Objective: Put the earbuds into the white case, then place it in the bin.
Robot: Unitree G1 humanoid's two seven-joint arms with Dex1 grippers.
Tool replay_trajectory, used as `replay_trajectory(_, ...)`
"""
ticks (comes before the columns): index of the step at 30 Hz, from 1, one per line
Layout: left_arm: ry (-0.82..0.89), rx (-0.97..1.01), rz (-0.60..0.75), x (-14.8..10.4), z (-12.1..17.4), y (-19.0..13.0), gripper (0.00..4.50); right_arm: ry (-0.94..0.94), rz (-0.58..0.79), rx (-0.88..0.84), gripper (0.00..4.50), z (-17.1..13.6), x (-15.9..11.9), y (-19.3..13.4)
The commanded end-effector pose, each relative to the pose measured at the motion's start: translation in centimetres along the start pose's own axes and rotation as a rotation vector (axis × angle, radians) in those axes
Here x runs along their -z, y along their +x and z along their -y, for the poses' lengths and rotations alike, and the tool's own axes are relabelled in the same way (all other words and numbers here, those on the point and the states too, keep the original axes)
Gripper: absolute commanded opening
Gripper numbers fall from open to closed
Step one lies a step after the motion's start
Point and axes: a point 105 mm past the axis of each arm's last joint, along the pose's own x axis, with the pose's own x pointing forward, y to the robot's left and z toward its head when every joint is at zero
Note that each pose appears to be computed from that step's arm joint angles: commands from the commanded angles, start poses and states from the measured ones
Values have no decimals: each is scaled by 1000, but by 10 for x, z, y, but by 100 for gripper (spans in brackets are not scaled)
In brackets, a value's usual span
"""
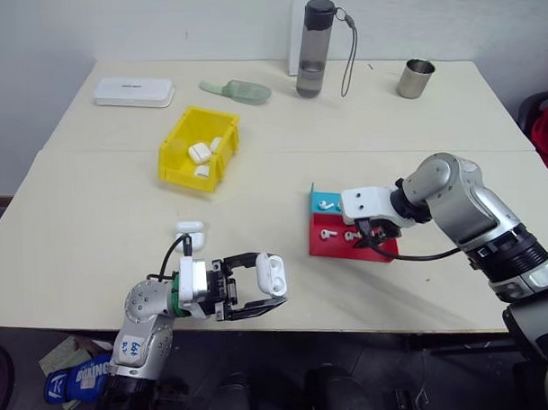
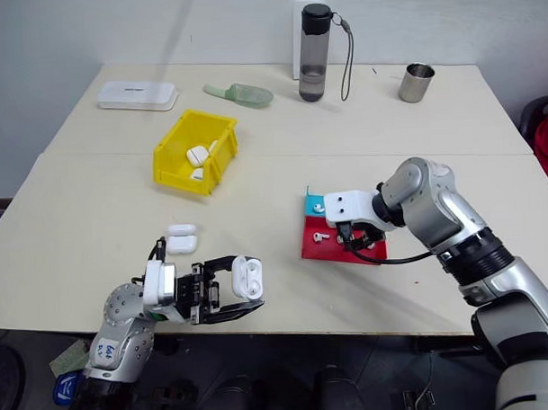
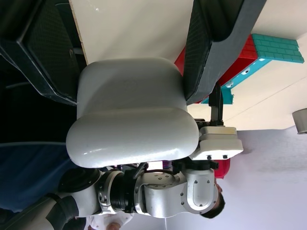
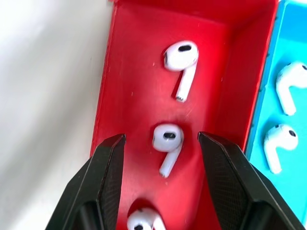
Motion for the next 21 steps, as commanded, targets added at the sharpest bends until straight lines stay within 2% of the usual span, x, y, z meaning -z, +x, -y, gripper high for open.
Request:
replay_trajectory(1,28,7,11,-5,0,3,279,-17,7,37,245,4,-7,-8)
replay_trajectory(21,31,3,7,-7,-1,2,279,-8,-5,23,245,-1,-3,0)
